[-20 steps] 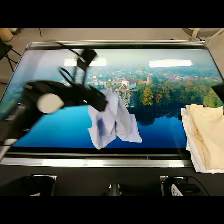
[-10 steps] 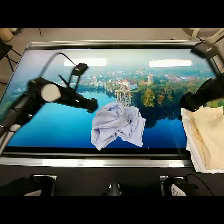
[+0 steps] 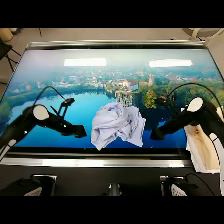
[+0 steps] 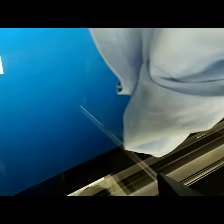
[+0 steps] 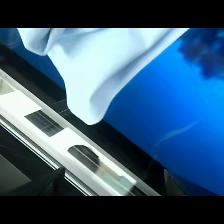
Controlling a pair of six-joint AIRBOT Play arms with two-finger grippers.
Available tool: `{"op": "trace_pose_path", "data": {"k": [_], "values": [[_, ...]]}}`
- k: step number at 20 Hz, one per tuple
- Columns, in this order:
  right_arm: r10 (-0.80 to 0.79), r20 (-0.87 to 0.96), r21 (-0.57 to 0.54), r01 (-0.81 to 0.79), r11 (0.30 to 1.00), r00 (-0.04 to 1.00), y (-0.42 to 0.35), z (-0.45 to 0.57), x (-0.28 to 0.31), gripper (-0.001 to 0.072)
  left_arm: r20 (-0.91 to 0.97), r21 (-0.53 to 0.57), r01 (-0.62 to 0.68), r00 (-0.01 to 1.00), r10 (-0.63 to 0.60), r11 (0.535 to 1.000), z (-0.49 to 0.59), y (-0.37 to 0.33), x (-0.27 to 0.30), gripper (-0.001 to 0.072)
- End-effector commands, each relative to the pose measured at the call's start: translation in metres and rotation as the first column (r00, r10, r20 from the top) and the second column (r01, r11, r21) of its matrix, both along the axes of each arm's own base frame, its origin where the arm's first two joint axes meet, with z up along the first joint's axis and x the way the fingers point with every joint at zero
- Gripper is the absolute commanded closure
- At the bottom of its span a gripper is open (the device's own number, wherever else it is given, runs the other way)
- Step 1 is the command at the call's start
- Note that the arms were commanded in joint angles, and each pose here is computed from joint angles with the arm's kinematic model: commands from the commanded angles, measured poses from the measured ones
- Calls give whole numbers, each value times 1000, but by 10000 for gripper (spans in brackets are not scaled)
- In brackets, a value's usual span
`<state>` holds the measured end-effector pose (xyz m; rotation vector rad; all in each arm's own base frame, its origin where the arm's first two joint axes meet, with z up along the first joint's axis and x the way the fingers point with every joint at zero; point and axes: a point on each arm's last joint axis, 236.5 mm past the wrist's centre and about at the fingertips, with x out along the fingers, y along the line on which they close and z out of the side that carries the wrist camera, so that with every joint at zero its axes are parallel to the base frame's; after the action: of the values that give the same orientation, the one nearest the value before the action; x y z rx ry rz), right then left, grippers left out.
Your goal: Fold the shirts.
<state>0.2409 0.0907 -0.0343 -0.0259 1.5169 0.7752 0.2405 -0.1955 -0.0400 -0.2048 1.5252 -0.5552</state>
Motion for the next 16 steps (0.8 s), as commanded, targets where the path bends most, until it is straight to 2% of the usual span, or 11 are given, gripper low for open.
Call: {"op": "trace_pose_path", "data": {"k": [1,3,4,5,7,8,11,12,13,15,16], "values": [[-5,-40,98,9,995,999,21,-29,-25,7,6,-85,-60,998,61,995,-30,-31,-6,28],[-35,-50,119,41,992,998,27,-36,-28,7,17,-86,-62,998,64,994,-36,-41,-2,41],[-53,-48,127,59,990,997,29,-39,-27,7,17,-86,-63,998,65,994,-39,-43,-2,93],[-89,-43,155,95,983,995,36,-40,-24,8,18,-83,-63,998,64,995,-42,-44,-2,249],[-128,-38,186,133,974,991,53,-48,-23,7,54,-85,-84,995,89,993,-42,-44,9,649],[-119,-35,174,124,977,992,60,-55,-26,7,68,-88,-89,993,95,992,-41,-45,13,685],[-152,-11,131,152,980,988,71,-71,-16,15,109,-104,-63,991,74,993,-30,-49,21,686],[-198,-6,118,197,973,980,70,-74,-9,71,136,-112,-46,989,61,993,-23,-50,24,687],[-235,4,108,234,966,972,68,-76,-2,211,164,-122,-32,985,52,992,-15,-52,28,687],[-244,23,112,240,964,970,67,-73,5,690,242,-151,-4,969,41,988,11,-57,40,687],[-225,40,118,219,969,974,69,-66,11,685,295,-171,16,955,36,985,30,-60,47,687]]}}
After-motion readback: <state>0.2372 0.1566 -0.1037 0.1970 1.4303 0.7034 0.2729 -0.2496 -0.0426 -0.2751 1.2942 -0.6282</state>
